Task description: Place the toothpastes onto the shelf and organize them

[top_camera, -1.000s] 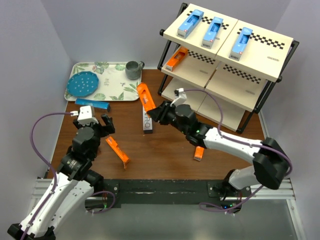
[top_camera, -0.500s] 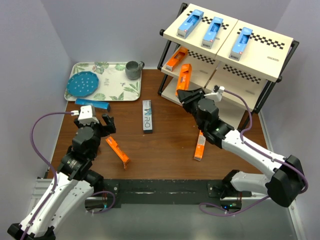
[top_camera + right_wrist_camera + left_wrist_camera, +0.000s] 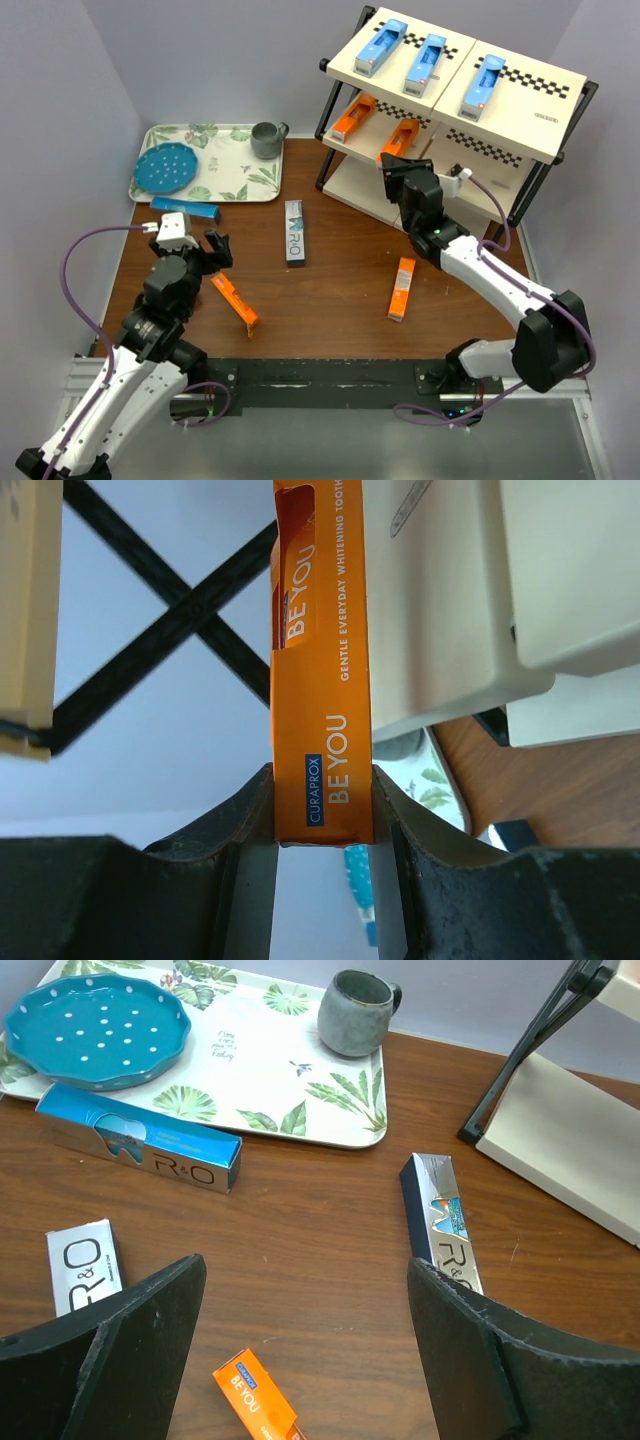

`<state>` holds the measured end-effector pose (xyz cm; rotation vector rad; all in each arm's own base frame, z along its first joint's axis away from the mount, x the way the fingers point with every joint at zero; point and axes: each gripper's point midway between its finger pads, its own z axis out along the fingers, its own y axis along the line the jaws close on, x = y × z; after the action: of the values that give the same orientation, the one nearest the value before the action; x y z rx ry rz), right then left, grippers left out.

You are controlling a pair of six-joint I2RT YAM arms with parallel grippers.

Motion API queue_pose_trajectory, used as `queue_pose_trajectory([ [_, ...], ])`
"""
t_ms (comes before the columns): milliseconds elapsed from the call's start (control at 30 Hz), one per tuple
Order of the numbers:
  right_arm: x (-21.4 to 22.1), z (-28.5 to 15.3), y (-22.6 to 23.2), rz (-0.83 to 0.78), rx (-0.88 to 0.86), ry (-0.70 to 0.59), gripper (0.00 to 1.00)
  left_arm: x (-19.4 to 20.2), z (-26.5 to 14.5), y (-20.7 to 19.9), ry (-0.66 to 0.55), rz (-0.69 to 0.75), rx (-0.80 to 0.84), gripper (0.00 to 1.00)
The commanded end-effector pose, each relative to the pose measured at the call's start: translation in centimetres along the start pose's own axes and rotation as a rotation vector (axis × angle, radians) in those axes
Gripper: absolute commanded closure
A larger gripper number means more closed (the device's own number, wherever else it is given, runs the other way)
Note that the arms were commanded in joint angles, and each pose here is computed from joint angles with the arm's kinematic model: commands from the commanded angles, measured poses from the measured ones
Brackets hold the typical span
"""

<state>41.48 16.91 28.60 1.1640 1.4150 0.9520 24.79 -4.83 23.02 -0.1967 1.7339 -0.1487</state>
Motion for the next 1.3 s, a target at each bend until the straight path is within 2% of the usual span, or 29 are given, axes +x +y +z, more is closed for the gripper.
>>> queue_pose_trajectory([
  [0, -1.2, 1.1, 3.3, 0.196, -0.057, -0.021, 0.77, -1.1, -0.1, -0.4, -0.043, -0.014, 0.020, 0.13],
  [233, -0.9, 3.0, 3.4, 0.284, -0.044, -0.007, 0.68, -1.2, -0.2, -0.4, -0.049, -0.018, 0.022, 0.13],
  [767, 0.1, 2.2, 2.4, 0.285, -0.011, 0.072, 0.12, -1.2, -0.1, -0.3, -0.048, -0.021, 0.017, 0.13],
  [967, 0.4, 1.5, 1.2, 0.260, 0.021, 0.098, 0.02, -1.2, -0.1, -0.5, -0.046, -0.021, 0.025, 0.13],
  [1067, 1.1, 0.9, 0.0, 0.188, 0.062, 0.139, 0.02, -1.2, -0.2, -0.5, -0.046, -0.021, 0.026, 0.13],
  [1267, 3.1, -2.0, -2.0, -0.125, 0.118, 0.276, 0.02, -1.2, -0.2, -0.5, -0.046, -0.023, 0.026, 0.13],
])
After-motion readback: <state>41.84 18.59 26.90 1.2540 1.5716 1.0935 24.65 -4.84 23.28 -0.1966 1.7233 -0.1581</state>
